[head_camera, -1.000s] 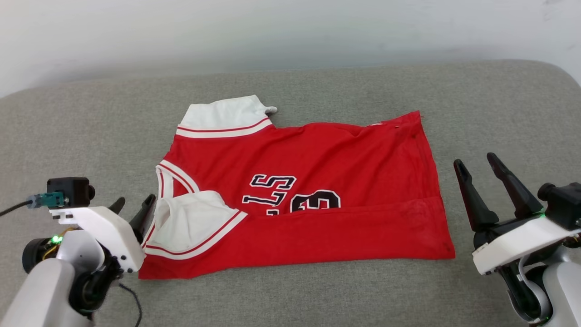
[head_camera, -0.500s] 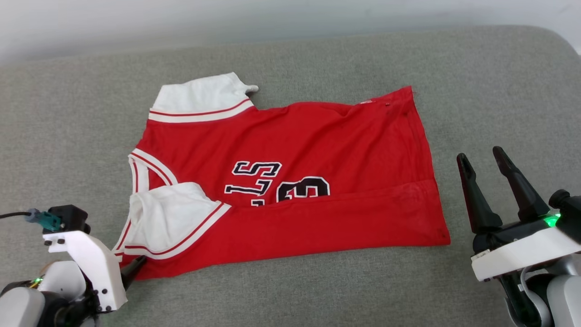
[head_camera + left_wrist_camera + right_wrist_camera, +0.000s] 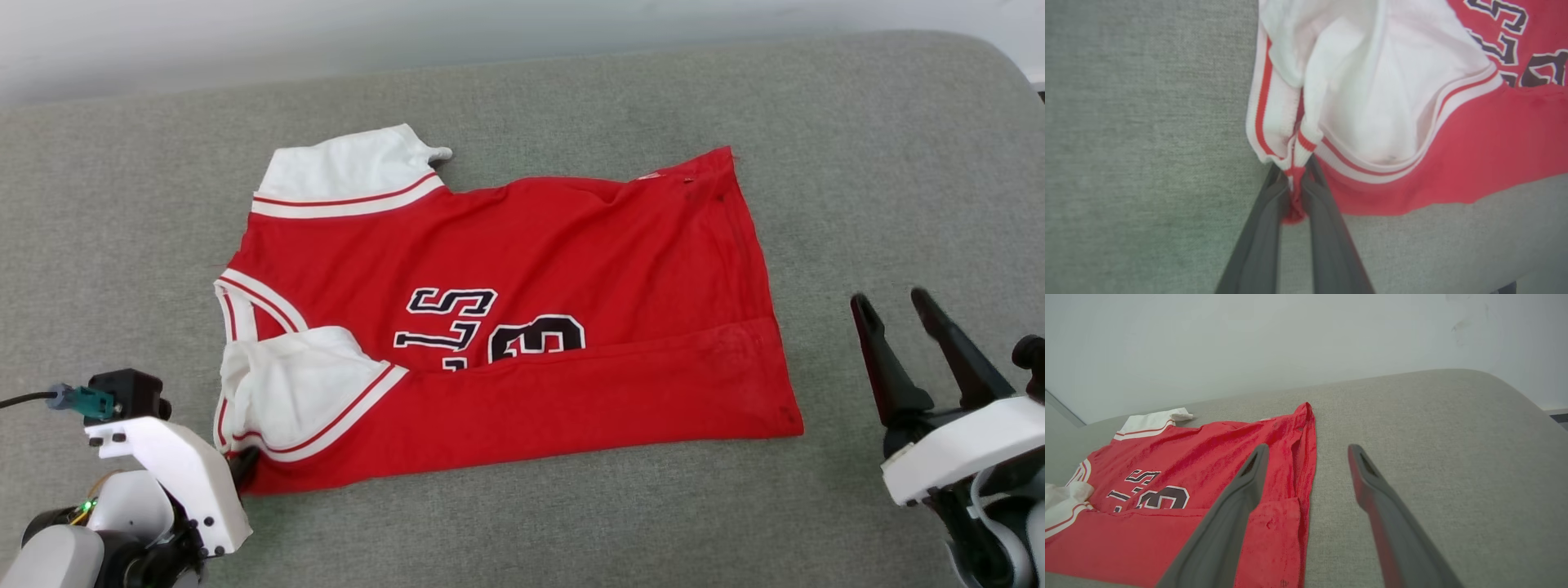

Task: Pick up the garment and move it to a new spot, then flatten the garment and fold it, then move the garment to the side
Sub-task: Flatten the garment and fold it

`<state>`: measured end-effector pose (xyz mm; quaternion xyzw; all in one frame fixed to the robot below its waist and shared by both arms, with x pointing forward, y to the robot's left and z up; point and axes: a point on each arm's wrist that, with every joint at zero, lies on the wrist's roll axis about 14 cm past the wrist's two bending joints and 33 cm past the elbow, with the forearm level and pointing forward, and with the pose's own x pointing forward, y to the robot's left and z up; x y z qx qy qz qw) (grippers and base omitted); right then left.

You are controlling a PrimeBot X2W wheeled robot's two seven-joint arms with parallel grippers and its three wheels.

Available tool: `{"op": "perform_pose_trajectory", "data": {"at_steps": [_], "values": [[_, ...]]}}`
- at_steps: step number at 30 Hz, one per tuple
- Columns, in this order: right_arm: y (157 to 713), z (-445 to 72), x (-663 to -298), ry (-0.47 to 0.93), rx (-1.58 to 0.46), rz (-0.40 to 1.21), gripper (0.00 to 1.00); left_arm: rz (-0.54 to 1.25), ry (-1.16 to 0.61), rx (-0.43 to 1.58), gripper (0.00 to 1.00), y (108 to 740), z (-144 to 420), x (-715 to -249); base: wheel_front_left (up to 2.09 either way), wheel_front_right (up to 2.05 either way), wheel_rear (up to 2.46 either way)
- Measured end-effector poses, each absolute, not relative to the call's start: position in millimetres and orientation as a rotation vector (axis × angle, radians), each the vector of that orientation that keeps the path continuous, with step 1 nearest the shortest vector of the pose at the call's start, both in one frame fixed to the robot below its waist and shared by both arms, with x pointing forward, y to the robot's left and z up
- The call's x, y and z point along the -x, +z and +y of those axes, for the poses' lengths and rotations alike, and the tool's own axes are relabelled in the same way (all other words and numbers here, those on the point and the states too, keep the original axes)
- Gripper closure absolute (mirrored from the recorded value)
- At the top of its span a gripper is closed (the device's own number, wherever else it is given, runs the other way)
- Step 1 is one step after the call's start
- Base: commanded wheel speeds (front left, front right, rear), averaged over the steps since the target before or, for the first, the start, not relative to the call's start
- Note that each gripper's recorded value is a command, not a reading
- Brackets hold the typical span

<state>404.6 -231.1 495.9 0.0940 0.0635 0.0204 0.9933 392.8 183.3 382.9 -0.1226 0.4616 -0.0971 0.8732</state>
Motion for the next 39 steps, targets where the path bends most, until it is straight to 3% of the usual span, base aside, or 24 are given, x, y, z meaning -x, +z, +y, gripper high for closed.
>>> {"op": "perform_pose_trajectory", "data": {"at_steps": [12, 23, 24, 25, 26, 39], "values": [[400.6, -228.5, -373.4, 0.106, -0.229, 0.808, 0.00, 0.730, -0.229, 0.195, 1.00, 438.6, 179.5, -404.2, 0.00, 0.00, 0.00], [366.0, -173.1, -384.8, 0.265, -0.256, 1.012, 0.00, 0.749, -0.209, 0.227, 1.00, 424.9, 179.1, -400.5, 0.00, 0.00, 0.00], [365.2, -171.4, -386.2, 0.271, -0.253, 1.016, 0.27, 0.748, -0.206, 0.229, 1.00, 424.1, 180.0, -400.8, 0.00, 0.00, 0.00], [364.7, -170.1, -387.5, 0.275, -0.253, 1.016, 0.72, 0.744, -0.202, 0.231, 1.00, 424.2, 180.8, -401.5, 0.00, 0.00, 0.00], [364.9, -169.0, -388.9, 0.277, -0.257, 1.014, 1.00, 0.738, -0.202, 0.237, 1.00, 424.6, 180.5, -402.3, 0.00, 0.00, 0.00], [398.2, -170.9, -398.8, 0.310, -0.196, 0.898, 1.00, 0.631, -0.187, 0.260, 1.00, 446.1, 178.4, -400.1, 0.00, 0.00, 0.00]]}}
